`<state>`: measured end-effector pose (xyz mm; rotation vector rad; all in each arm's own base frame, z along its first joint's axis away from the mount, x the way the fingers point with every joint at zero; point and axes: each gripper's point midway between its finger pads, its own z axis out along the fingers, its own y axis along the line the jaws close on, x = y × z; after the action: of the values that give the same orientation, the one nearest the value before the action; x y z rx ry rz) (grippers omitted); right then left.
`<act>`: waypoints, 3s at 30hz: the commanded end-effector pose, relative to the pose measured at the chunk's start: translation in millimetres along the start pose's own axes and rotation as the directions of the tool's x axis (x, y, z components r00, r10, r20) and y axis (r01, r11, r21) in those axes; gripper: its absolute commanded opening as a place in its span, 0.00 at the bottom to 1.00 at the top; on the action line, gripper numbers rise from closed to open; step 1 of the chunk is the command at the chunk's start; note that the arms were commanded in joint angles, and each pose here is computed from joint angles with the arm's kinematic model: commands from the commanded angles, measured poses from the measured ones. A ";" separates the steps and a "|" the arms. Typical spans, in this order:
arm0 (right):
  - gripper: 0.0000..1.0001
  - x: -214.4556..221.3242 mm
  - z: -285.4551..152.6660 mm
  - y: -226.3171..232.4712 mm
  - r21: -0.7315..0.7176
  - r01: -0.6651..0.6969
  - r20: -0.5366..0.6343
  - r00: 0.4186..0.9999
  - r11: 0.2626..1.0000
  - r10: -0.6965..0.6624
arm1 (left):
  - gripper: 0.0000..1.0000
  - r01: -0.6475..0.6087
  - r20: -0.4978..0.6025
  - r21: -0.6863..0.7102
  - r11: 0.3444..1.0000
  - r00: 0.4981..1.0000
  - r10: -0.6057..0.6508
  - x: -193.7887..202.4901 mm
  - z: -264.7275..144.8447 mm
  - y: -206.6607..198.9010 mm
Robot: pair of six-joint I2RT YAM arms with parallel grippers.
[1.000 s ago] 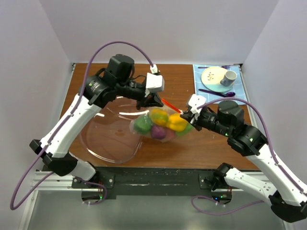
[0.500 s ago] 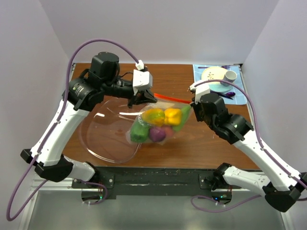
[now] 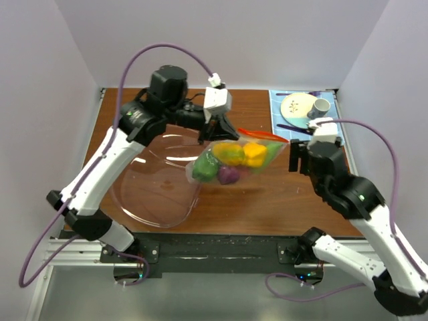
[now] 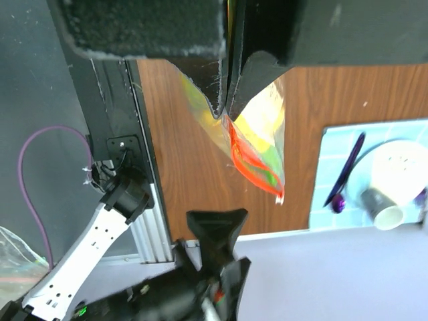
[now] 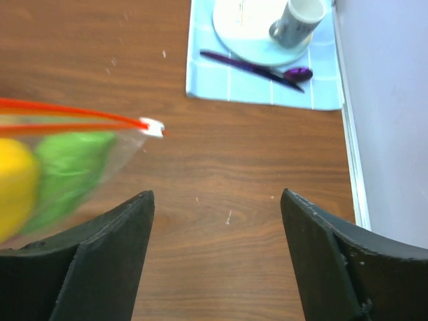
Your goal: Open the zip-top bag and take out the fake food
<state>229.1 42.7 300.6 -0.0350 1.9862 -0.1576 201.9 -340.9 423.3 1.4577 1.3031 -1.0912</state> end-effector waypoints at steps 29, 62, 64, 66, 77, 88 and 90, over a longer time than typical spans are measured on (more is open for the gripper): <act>0.66 10.8 21.4 22.1 -0.049 -0.170 0.085 0.981 0.984 0.174 | 0.00 0.113 -0.407 0.389 0.914 0.911 0.061 189.6 106.4 -64.3; 0.69 59.3 18.3 20.7 -0.087 0.064 -0.091 0.993 0.994 -0.072 | 0.00 0.065 -0.308 0.182 0.981 0.951 -0.006 165.8 67.6 -19.7; 0.69 62.5 15.2 22.5 -0.101 0.051 -0.114 0.992 0.994 -0.062 | 0.00 0.056 -0.299 0.144 0.988 0.954 -0.011 162.6 65.8 -9.6; 0.69 62.0 15.2 26.7 -0.123 0.050 -0.113 0.992 0.991 -0.064 | 0.00 0.052 -0.294 0.133 0.990 0.956 -0.011 160.4 64.5 -7.0; 0.69 72.1 24.9 41.9 -0.175 0.108 -0.164 0.977 0.979 -0.138 | 0.00 0.060 -0.292 0.095 0.994 0.956 -0.030 160.7 63.4 -2.0; 0.69 81.4 31.8 54.5 -0.218 0.125 -0.196 0.966 0.968 -0.169 | 0.00 0.072 -0.293 0.087 0.994 0.955 -0.044 160.1 62.2 -1.4; 0.69 80.4 31.4 55.0 -0.220 0.119 -0.193 0.968 0.968 -0.163 | 0.00 0.069 -0.293 0.082 0.994 0.955 -0.042 158.8 62.0 -0.3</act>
<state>221.8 77.6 197.1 -0.2999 2.2378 -0.0950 206.9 -364.4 229.7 1.7549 1.5862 -1.0168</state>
